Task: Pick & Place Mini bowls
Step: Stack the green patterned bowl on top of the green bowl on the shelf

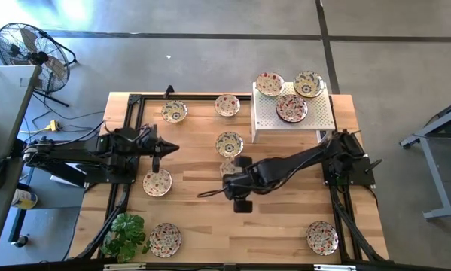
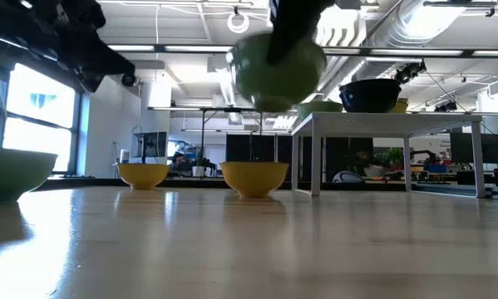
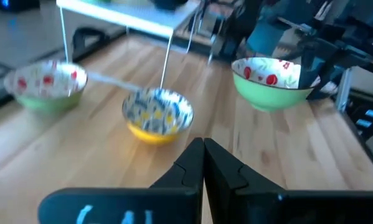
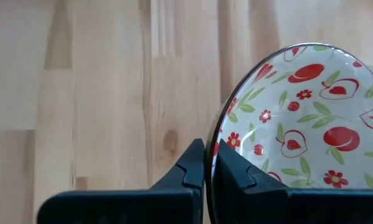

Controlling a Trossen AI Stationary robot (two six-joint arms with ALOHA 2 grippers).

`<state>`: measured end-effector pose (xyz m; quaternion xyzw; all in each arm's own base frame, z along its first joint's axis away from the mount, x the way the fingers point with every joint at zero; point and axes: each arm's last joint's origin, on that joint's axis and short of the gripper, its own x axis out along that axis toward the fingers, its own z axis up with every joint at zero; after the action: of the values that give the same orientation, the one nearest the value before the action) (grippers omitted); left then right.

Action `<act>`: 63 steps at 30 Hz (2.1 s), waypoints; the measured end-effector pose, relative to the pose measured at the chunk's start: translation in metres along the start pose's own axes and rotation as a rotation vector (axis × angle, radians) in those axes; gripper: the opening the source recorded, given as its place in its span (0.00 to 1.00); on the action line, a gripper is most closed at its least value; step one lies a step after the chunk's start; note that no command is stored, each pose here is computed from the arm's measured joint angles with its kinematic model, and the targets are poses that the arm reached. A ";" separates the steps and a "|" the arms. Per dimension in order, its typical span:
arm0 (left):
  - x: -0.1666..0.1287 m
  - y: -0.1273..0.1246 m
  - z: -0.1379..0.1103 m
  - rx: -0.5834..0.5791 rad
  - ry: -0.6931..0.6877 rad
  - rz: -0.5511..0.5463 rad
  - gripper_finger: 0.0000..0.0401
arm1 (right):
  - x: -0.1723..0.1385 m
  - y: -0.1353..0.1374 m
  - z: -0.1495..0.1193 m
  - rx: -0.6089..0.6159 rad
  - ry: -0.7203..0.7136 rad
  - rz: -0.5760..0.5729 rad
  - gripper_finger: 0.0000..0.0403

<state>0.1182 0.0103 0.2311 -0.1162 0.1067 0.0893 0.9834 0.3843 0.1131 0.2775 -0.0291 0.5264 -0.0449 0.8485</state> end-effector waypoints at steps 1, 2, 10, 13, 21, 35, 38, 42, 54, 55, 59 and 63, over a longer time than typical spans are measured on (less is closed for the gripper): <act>0.000 0.000 0.002 0.004 -0.017 -0.004 0.00 | -0.008 -0.003 0.004 -0.008 -0.007 -0.005 0.02; 0.000 -0.001 0.003 0.007 -0.031 -0.007 0.00 | -0.016 -0.007 0.009 -0.012 -0.017 -0.016 0.02; 0.000 -0.002 0.007 0.018 -0.073 -0.015 0.00 | -0.071 -0.064 0.038 -0.022 -0.073 -0.150 0.02; 0.000 -0.001 0.007 0.017 -0.075 -0.009 0.00 | -0.084 -0.100 0.044 -0.023 -0.074 -0.176 0.02; 0.000 0.000 0.008 0.015 -0.090 0.058 0.00 | -0.114 -0.206 0.031 0.003 0.031 -0.312 0.02; 0.000 0.004 0.005 0.017 -0.082 0.175 0.00 | -0.094 -0.351 -0.040 0.292 0.226 -0.297 0.03; 0.000 0.004 0.005 0.016 -0.085 0.181 0.00 | -0.089 -0.354 -0.042 0.302 0.214 -0.288 0.03; -0.001 0.005 0.006 0.016 -0.088 0.196 0.00 | -0.082 -0.353 -0.042 0.312 0.205 -0.269 0.03; -0.001 0.005 0.006 0.016 -0.089 0.205 0.00 | -0.060 -0.349 -0.047 0.364 0.246 -0.249 0.04; -0.001 0.005 0.006 0.016 -0.090 0.206 0.00 | -0.059 -0.349 -0.046 0.365 0.245 -0.253 0.04; -0.001 0.005 0.006 0.016 -0.090 0.207 0.00 | -0.059 -0.349 -0.043 0.367 0.223 -0.277 0.09; -0.001 0.005 0.006 0.016 -0.090 0.207 0.00 | -0.062 -0.348 -0.043 0.376 0.210 -0.275 0.18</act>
<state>0.1176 0.0165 0.2354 -0.0928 0.0746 0.1946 0.9736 0.3028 -0.2260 0.3471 0.0626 0.5853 -0.2596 0.7655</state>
